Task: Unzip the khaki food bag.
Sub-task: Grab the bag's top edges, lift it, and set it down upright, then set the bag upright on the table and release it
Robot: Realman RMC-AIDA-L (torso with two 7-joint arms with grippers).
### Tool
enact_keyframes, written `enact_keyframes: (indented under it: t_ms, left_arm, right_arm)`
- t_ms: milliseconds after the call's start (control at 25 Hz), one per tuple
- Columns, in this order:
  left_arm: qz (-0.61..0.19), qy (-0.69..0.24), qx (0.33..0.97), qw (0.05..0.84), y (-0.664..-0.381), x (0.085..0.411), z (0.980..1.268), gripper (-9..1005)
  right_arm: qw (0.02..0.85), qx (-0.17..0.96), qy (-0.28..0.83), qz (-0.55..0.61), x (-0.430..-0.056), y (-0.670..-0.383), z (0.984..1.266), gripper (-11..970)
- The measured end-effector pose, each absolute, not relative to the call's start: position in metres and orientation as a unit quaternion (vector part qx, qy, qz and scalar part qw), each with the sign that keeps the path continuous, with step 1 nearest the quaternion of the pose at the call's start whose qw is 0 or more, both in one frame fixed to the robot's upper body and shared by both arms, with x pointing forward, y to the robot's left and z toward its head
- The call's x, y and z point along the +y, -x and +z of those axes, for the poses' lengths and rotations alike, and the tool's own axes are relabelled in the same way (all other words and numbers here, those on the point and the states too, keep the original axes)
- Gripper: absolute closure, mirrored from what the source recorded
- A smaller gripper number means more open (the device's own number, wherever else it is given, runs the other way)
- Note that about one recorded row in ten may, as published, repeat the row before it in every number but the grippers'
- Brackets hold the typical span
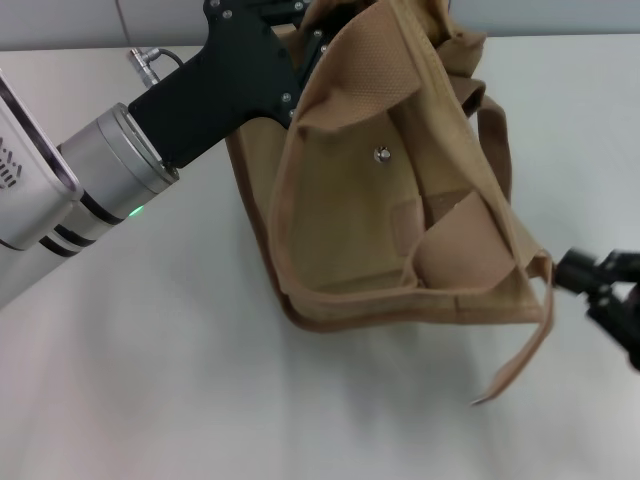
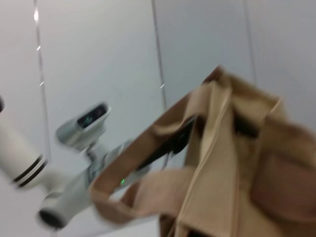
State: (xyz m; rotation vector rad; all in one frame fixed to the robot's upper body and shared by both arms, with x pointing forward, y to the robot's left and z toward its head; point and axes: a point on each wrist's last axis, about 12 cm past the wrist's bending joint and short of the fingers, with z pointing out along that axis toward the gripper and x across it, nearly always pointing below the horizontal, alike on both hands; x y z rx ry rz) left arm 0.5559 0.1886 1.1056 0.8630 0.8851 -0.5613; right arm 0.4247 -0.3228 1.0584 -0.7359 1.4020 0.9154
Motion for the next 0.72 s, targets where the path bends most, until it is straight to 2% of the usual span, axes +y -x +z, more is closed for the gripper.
enact_keyframes:
  t_ms: [120,320,520,720]
  left_arm:
    - [-0.259,-0.391,0.413,0.781,-0.555,0.189,1.105,849]
    - [-0.245,-0.35,0.428,0.796,-0.548,0.182,1.097,848]
    - [-0.212,-0.251,0.489,0.808,-0.512,0.177,1.07,847]
    - [-0.182,-0.217,0.531,0.798,-0.472,0.192,1.045,845]
  right_arm:
    - [0.651,0.614,0.265,0.359,-0.342,-0.42,1.062,860]
    - [0.686,0.61,0.212,0.336,-0.354,-0.418,1.064,850]
    - [0.691,0.601,0.21,0.341,-0.349,-0.426,1.066,664]
    - [0.693,0.593,0.216,0.35,-0.343,-0.436,1.069,479]
